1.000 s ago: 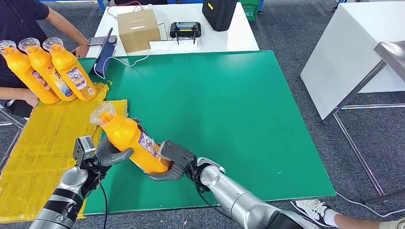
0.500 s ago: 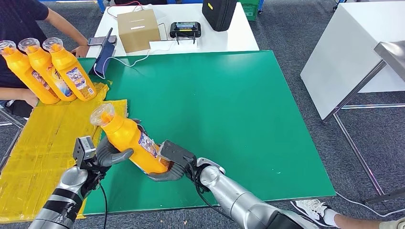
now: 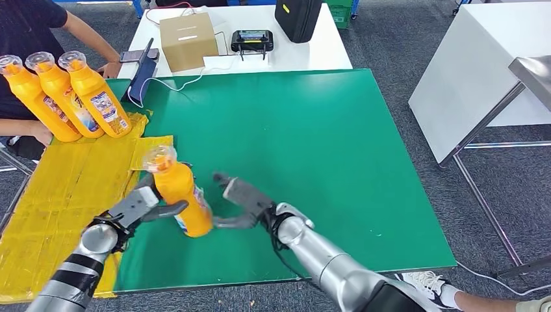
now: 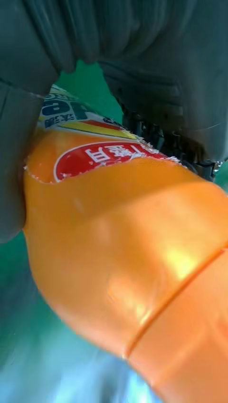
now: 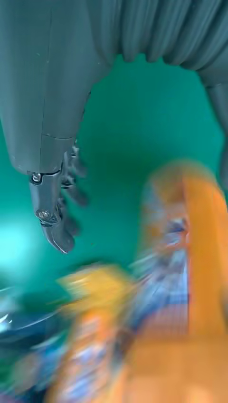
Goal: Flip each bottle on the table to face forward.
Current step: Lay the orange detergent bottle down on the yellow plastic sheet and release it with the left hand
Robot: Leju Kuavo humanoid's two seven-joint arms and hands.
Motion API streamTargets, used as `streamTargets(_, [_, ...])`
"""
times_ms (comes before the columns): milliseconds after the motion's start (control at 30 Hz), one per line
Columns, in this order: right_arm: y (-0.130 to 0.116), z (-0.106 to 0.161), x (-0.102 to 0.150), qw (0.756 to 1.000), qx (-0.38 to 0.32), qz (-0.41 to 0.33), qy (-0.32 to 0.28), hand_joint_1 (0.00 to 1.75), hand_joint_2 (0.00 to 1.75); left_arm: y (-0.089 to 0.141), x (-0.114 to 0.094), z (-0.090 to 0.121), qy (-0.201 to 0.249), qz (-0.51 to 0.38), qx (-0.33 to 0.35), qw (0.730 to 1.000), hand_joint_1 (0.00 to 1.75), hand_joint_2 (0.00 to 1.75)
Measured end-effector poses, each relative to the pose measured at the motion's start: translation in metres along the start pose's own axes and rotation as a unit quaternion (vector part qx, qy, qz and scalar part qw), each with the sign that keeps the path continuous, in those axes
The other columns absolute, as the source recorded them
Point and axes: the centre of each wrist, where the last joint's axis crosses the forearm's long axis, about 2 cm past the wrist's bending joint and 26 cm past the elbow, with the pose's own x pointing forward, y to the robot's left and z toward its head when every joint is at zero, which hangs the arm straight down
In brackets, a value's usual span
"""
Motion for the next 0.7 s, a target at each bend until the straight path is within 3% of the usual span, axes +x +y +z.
streamTargets(33, [-0.023, 0.002, 0.007, 1.0, -0.02, -0.003, -0.014, 0.0, 1.75, 0.014, -0.007, 0.004, 0.032, -0.121, 0.042, 0.991, 1.75, 1.75])
streamTargets(100, [-0.074, 0.01, 0.028, 0.998, -0.052, -0.004, -0.043, 0.0, 1.75, 0.042, -0.019, 0.018, 0.049, -0.34, 0.101, 0.934, 1.75, 1.75])
streamTargets(167, [-0.116, 0.023, 0.047, 0.994, -0.08, 0.005, -0.07, 0.0, 1.75, 0.06, -0.033, 0.035, 0.059, -0.458, 0.091, 0.883, 1.75, 1.75])
streamTargets(233, [-0.143, 0.036, 0.061, 0.99, -0.103, 0.017, -0.094, 0.0, 1.75, 0.07, -0.043, 0.051, 0.091, -0.476, 0.069, 0.872, 1.75, 1.75])
streamTargets(367, [-0.17, 0.054, 0.076, 0.983, -0.133, 0.037, -0.122, 0.0, 1.75, 0.074, -0.054, 0.069, 0.131, -0.478, 0.061, 0.867, 1.75, 1.75])
streamTargets(700, [-0.184, 0.069, 0.082, 0.977, -0.15, 0.052, -0.14, 0.0, 1.75, 0.068, -0.064, 0.083, 0.159, -0.512, 0.015, 0.844, 1.75, 1.75])
